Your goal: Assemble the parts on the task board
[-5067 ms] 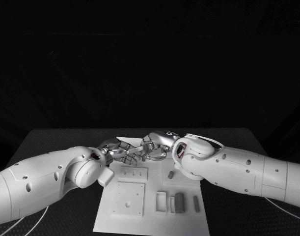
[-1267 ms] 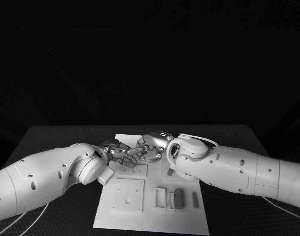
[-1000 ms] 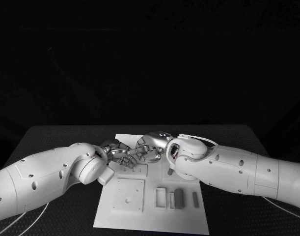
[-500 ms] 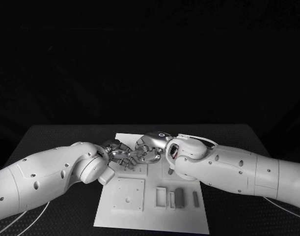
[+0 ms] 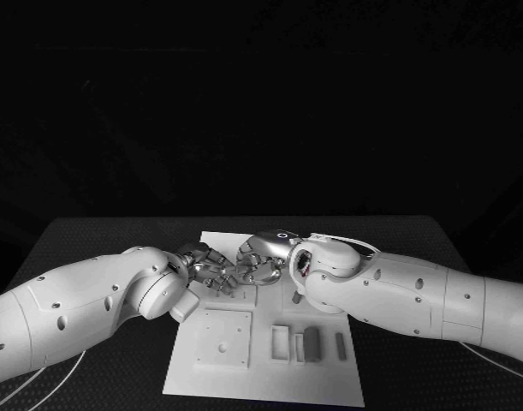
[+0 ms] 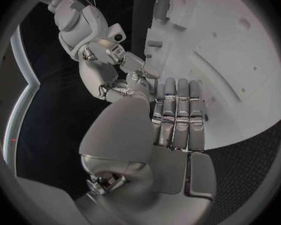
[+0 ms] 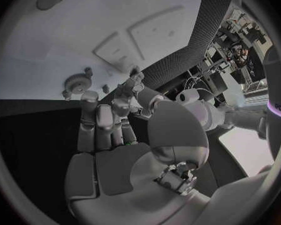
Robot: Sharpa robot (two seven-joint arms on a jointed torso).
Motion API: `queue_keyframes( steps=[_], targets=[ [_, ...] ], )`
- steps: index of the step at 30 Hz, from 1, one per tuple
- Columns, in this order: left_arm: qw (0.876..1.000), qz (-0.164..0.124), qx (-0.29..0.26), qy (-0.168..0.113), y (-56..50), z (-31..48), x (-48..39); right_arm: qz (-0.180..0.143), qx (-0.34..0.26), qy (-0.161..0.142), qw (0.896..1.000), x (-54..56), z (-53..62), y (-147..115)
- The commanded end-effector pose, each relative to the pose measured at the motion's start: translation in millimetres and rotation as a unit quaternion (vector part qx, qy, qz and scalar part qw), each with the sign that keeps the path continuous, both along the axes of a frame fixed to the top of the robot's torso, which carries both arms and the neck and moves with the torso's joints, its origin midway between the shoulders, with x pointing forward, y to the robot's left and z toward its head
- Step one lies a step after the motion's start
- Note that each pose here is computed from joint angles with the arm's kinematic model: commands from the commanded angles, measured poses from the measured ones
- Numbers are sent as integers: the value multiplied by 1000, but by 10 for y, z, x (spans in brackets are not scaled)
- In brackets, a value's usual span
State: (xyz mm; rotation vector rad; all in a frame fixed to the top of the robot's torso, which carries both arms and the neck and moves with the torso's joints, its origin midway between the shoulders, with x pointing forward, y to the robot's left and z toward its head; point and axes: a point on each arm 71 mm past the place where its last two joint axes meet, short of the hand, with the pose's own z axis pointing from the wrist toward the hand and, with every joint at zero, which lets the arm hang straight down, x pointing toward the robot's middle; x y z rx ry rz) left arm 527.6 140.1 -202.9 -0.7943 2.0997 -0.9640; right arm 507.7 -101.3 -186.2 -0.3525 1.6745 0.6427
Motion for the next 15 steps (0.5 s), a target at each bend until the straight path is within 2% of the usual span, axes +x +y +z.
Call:
queue_keyframes(
  steps=[1,15],
  targets=[
    [1000,-5,-11,7,-19,-2,-12,8,-7,-1,1000,-5,0,20],
    [1000,1,-17,14,-8,-7,-8,9,0,1,1000,-9,0,27]
  ],
)
